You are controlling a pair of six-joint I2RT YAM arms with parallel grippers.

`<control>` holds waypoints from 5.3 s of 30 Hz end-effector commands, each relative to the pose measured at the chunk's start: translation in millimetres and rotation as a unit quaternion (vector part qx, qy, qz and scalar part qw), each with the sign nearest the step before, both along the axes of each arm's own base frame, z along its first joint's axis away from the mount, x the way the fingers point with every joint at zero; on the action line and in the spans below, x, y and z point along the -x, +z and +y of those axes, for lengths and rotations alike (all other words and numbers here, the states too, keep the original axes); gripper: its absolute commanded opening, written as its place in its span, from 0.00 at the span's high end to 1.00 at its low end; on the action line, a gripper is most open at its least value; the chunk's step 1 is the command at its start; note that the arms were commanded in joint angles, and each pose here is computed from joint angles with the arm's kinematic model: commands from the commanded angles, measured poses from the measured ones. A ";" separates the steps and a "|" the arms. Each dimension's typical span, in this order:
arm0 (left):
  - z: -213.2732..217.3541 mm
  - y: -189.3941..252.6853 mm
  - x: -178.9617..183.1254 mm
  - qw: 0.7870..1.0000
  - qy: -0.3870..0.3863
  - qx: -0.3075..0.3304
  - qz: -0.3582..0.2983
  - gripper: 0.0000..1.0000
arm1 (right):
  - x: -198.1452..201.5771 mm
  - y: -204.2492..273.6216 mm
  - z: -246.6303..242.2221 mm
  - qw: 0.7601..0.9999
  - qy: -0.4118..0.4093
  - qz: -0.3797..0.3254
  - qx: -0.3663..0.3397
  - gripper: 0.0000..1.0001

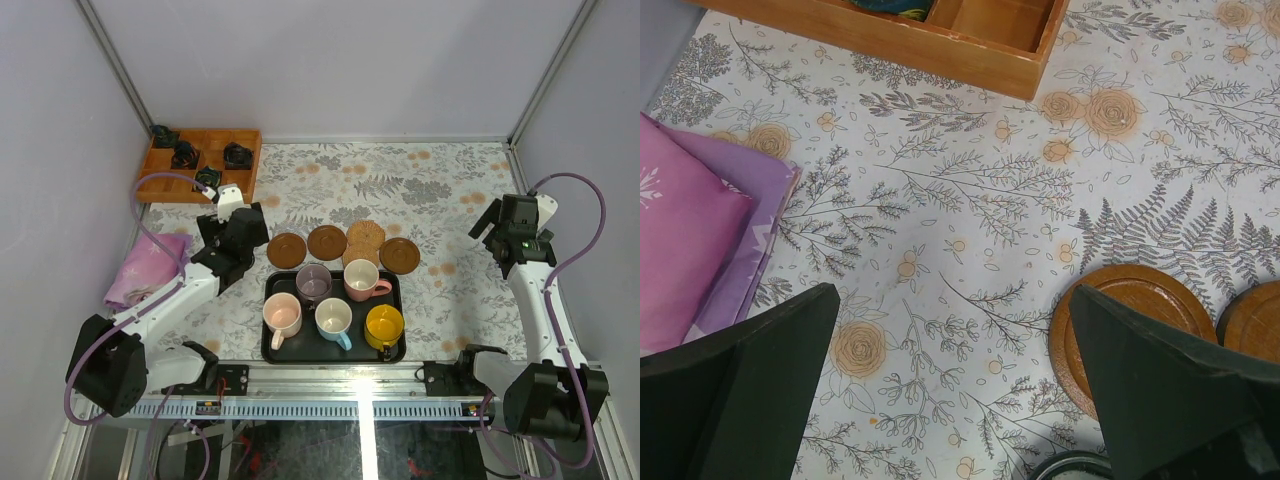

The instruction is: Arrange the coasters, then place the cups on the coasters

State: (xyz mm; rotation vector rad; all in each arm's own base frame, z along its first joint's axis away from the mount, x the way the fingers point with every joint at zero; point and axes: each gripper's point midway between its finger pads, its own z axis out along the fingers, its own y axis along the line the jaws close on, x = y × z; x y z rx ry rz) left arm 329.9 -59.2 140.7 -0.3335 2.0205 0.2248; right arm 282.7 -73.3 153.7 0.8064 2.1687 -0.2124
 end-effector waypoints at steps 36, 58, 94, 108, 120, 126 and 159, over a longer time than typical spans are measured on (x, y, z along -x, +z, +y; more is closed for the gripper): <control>-45.7 -29.8 -43.0 0.993 -0.041 0.103 0.037 1.00 | -117.8 13.4 147.2 0.947 0.307 -0.041 -0.085 1.00; -88.1 -95.6 -27.1 0.967 -0.122 0.146 0.170 1.00 | -117.8 -62.8 382.0 0.790 0.575 0.097 -0.191 1.00; -76.2 -158.3 -40.5 0.943 -0.071 0.179 0.270 1.00 | -137.2 -156.0 353.5 0.847 0.457 0.244 -0.115 1.00; -68.8 -146.3 -108.2 0.950 -0.074 0.154 0.262 1.00 | -244.6 -149.5 241.9 0.922 0.322 0.171 -0.127 1.00; -80.6 -149.1 -138.0 0.945 -0.112 0.152 0.268 1.00 | -231.9 -156.1 140.4 0.955 0.212 0.177 -0.111 1.00; -79.6 -146.9 -151.5 0.947 -0.119 0.144 0.262 1.00 | -207.5 -153.5 109.4 0.963 0.162 0.187 -0.105 1.00; -111.7 -31.9 -166.1 0.944 -0.223 0.211 0.120 1.00 | -173.5 -24.4 123.0 0.968 0.225 0.087 -0.072 0.91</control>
